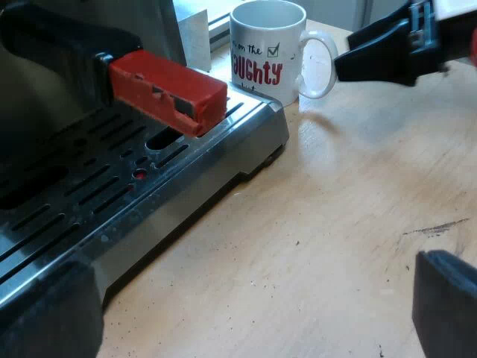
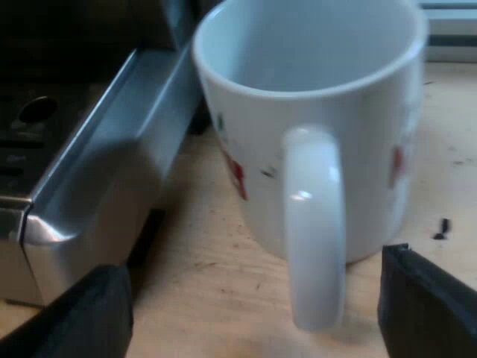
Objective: Place mug into machine
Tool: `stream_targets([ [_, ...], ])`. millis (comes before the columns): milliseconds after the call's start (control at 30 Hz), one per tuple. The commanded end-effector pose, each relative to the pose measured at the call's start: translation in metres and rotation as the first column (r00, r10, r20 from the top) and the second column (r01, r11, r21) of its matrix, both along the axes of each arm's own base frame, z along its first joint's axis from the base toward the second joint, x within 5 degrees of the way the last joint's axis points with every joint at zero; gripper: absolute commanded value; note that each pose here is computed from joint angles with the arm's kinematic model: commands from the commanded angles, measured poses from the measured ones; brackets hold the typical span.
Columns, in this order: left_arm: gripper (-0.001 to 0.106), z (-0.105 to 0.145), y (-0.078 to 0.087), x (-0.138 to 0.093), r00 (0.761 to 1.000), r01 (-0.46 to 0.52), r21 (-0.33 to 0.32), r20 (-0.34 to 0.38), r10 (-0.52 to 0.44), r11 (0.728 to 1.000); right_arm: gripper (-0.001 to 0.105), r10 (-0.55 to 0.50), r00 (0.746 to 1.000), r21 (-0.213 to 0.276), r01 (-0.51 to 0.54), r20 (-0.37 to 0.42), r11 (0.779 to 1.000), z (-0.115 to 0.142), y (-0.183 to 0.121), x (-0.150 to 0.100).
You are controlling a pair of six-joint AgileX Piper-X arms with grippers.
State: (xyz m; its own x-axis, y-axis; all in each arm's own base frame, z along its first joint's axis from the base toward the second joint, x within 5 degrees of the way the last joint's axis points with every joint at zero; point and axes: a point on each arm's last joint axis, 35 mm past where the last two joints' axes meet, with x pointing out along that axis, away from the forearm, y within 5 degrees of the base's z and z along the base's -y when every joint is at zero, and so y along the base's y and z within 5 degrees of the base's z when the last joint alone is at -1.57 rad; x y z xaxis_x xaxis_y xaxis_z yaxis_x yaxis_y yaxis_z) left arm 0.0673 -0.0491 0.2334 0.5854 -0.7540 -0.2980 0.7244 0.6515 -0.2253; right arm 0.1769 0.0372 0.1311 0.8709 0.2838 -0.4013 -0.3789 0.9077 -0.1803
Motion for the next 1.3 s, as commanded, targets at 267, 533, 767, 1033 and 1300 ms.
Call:
stream_targets([
  [267, 0.085, 0.003, -0.001, 0.000, 1.000, 0.021, -0.005, 0.022, -0.021, 1.000, 0.070, -0.081, 0.996, -0.005, 0.081, -0.025, 0.997, -0.007, 0.012, 0.047],
  [533, 0.085, 0.003, -0.001, 0.000, 1.000, 0.021, -0.005, 0.022, -0.021, 1.000, 0.042, -0.090, 0.995, -0.016, 0.089, -0.040, 0.996, -0.011, 0.014, 0.056],
  [767, 0.085, 0.002, 0.000, 0.002, 0.999, -0.037, 0.012, 0.031, 0.036, 0.999, 0.000, -0.069, 0.997, -0.087, 0.065, -0.046, 0.994, -0.008, 0.013, 0.053],
  [1033, 0.085, 0.002, 0.002, 0.003, 0.996, -0.083, 0.025, 0.038, 0.082, 0.996, 0.000, -0.069, 0.997, -0.123, 0.072, 0.032, 0.990, 0.031, 0.009, 0.040],
  [1300, 0.085, -0.007, 0.001, 0.006, 0.994, -0.103, 0.032, 0.039, 0.102, 0.994, 0.000, 0.022, 1.000, -0.098, -0.024, -0.019, 0.995, 0.062, 0.006, 0.003],
])
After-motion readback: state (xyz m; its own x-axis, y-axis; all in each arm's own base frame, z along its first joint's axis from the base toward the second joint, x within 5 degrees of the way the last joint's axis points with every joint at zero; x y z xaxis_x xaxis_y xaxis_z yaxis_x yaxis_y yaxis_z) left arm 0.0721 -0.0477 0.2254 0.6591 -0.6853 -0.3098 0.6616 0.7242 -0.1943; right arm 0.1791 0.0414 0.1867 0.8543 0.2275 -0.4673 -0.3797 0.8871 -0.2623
